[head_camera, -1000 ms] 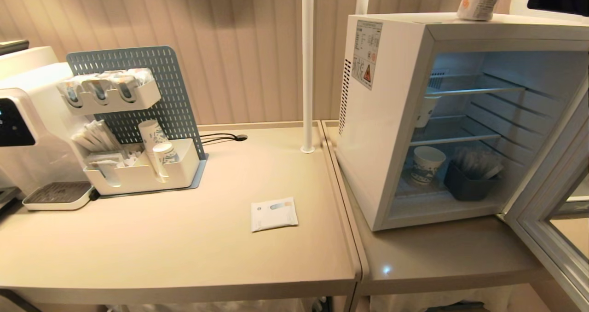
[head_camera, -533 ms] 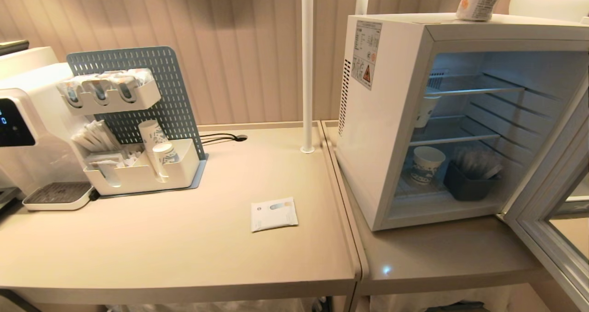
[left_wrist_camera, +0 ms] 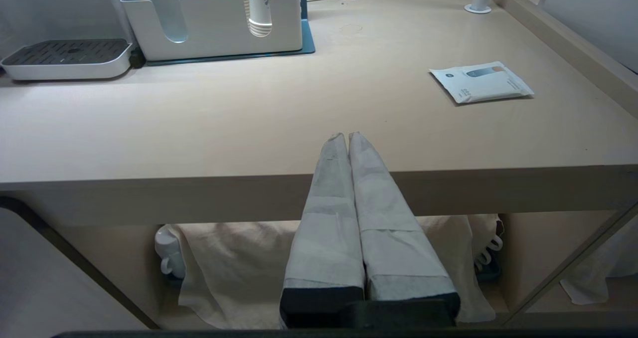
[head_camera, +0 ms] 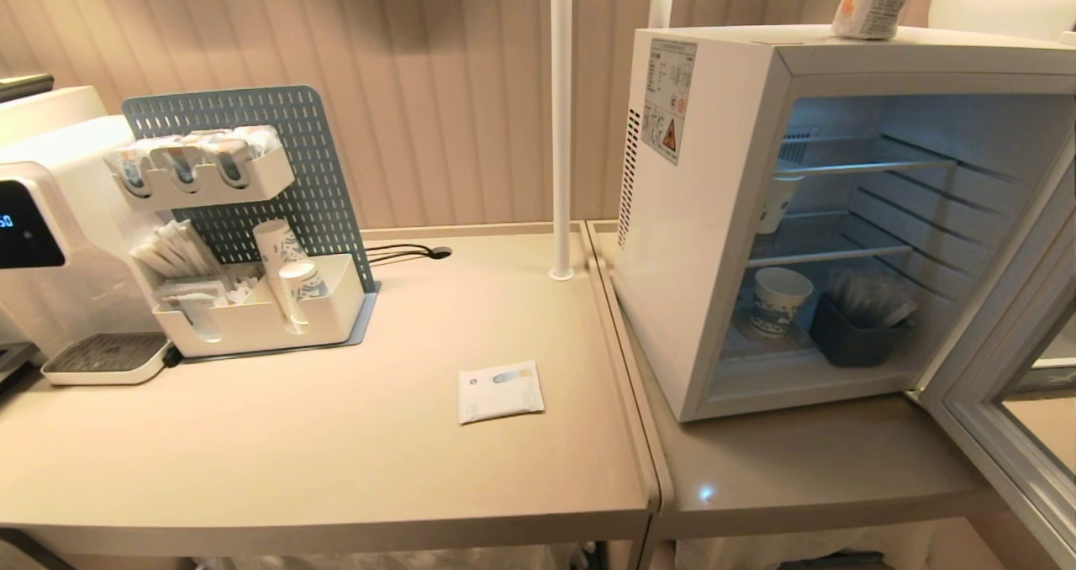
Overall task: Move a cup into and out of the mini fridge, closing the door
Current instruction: Close the freezer door
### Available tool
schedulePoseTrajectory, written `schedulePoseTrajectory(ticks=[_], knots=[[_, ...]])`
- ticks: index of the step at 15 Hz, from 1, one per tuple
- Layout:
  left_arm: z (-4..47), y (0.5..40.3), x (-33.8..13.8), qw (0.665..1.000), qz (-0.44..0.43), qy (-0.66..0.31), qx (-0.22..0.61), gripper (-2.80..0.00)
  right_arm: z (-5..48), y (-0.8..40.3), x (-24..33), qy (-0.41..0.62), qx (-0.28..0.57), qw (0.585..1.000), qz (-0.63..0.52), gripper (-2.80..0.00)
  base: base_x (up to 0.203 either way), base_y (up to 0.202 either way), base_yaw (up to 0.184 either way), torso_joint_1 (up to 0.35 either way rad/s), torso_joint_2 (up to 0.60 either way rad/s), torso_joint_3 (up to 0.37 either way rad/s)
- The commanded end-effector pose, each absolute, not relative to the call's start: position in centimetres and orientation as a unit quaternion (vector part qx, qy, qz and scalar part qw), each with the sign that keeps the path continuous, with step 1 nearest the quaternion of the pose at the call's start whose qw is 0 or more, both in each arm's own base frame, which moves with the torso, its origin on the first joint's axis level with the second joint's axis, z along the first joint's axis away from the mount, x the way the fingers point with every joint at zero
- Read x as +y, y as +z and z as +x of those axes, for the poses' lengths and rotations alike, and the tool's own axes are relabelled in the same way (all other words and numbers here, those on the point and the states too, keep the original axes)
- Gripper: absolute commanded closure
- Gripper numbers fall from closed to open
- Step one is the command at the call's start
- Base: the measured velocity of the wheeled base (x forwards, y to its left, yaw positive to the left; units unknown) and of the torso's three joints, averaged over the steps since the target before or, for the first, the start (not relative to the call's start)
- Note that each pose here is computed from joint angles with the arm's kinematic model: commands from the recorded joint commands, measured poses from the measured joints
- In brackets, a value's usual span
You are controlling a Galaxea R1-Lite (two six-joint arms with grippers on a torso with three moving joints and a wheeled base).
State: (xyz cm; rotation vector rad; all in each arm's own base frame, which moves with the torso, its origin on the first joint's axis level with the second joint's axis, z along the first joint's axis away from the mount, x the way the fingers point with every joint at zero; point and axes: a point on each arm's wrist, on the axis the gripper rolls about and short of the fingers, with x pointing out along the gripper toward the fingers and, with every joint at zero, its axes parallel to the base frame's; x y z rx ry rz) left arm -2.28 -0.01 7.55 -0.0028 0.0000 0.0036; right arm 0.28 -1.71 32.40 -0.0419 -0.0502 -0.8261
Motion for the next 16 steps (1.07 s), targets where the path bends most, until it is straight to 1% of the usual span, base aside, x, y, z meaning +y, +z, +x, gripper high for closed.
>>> schedulePoseTrajectory(ticks=[1, 3, 4, 5, 6, 7, 9, 10, 13, 15, 16], knots=[[-2.3, 7.6, 0.0, 1.000, -0.002, 0.002, 0.001, 0.00, -4.0, 29.4, -1.6, -0.437, -0.055, 0.898, -0.008, 0.00, 0.000, 0.000, 0.000, 0.000, 0.00, 0.000], [-2.3, 7.6, 0.0, 1.000, -0.002, 0.002, 0.001, 0.00, -5.2, 26.1, -1.1, -0.460, -0.052, 0.886, -0.015, 0.00, 0.000, 0.000, 0.000, 0.000, 0.00, 0.000], [-2.3, 7.6, 0.0, 1.000, -0.002, 0.002, 0.001, 0.00, -5.6, 24.9, -0.9, -0.434, -0.066, 0.899, -0.016, 0.00, 0.000, 0.000, 0.000, 0.000, 0.00, 0.000], [-2.3, 7.6, 0.0, 1.000, -0.002, 0.002, 0.001, 0.00, -5.7, 24.4, -0.7, -0.395, -0.079, 0.915, -0.019, 0.00, 0.000, 0.000, 0.000, 0.000, 0.00, 0.000], [-2.3, 7.6, 0.0, 1.000, -0.002, 0.002, 0.001, 0.00, -5.6, 24.5, -0.6, -0.374, -0.086, 0.923, -0.016, 0.00, 0.000, 0.000, 0.000, 0.000, 0.00, 0.000], [-2.3, 7.6, 0.0, 1.000, -0.002, 0.002, 0.001, 0.00, -5.2, 24.6, -0.8, -0.360, -0.083, 0.929, -0.008, 0.00, 0.000, 0.000, 0.000, 0.000, 0.00, 0.000], [-2.3, 7.6, 0.0, 1.000, -0.002, 0.002, 0.001, 0.00, -4.8, 23.1, -1.0, -0.338, -0.070, 0.939, 0.003, 0.00, 0.000, 0.000, 0.000, 0.000, 0.00, 0.000], [-2.3, 7.6, 0.0, 1.000, -0.002, 0.002, 0.001, 0.00, -4.6, 21.6, -1.0, -0.322, -0.058, 0.945, 0.002, 0.00, 0.000, 0.000, 0.000, 0.000, 0.00, 0.000], [-2.3, 7.6, 0.0, 1.000, -0.002, 0.002, 0.001, 0.00, -5.7, 15.5, -0.9, -0.245, -0.076, 0.966, 0.016, 0.00, 0.000, 0.000, 0.000, 0.000, 0.00, 0.000], [-2.3, 7.6, 0.0, 1.000, -0.002, 0.002, 0.001, 0.00, -3.9, 11.4, -0.8, -0.202, -0.067, 0.977, 0.027, 0.00, 0.000, 0.000, 0.000, 0.000, 0.00, 0.000], [-2.3, 7.6, 0.0, 1.000, -0.002, 0.002, 0.001, 0.00, -3.0, 9.8, -0.7, -0.157, -0.060, 0.986, 0.024, 0.00, 0.000, 0.000, 0.000, 0.000, 0.00, 0.000]])
